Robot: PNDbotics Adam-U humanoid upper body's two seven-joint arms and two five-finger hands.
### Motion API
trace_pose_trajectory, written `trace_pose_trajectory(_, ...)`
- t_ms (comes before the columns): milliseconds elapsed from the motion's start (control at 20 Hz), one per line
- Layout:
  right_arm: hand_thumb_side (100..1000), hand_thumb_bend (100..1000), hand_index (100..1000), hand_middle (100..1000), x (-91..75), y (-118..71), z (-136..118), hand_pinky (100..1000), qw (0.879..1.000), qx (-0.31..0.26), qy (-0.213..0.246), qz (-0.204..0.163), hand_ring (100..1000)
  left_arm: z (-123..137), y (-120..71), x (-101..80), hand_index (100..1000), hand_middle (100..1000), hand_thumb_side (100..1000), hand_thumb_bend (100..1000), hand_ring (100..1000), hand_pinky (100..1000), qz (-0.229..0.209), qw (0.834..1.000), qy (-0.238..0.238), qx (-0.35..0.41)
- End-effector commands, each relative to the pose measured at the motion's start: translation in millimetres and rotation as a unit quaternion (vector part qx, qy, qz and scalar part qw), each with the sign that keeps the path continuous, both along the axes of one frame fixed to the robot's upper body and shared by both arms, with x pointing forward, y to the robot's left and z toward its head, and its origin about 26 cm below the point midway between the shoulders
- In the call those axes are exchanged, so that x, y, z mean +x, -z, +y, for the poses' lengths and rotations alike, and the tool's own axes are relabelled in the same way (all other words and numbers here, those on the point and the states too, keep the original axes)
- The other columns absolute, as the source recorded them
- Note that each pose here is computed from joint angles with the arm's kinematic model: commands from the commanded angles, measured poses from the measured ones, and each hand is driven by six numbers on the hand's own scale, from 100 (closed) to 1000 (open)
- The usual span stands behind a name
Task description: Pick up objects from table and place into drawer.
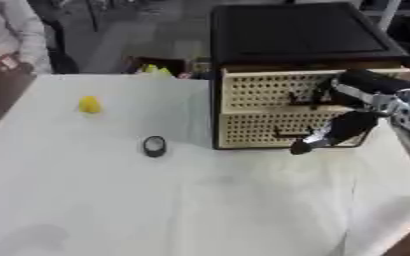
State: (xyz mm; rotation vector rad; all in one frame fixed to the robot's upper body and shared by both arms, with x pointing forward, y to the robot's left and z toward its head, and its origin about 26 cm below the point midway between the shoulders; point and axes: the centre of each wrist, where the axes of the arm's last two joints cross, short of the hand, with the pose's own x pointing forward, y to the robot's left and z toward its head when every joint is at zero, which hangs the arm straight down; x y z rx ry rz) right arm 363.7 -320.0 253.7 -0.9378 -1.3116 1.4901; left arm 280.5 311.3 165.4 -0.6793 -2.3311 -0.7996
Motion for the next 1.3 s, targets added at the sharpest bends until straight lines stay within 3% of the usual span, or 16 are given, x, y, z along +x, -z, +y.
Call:
trace_pose_trajectory(50, 695, 1000, 661, 100, -7.6, -13.3, -5, 100, 1.0, -0.006, 0.003, -0.015, 100, 1, -7.4, -1.7, 776, 714, 920, 100, 558, 508, -0.011, 1.0, 0.002, 0.006)
trace_pose_trajectory(1300, 689, 1000, 645, 100, -29.1, -5.2, -10, 100, 1.0, 0.005, -0.006, 0.011, 100, 1, -7.9, -1.9, 776, 715, 917, 100, 558, 509, -0.011, 1.0, -0.002, 0.005)
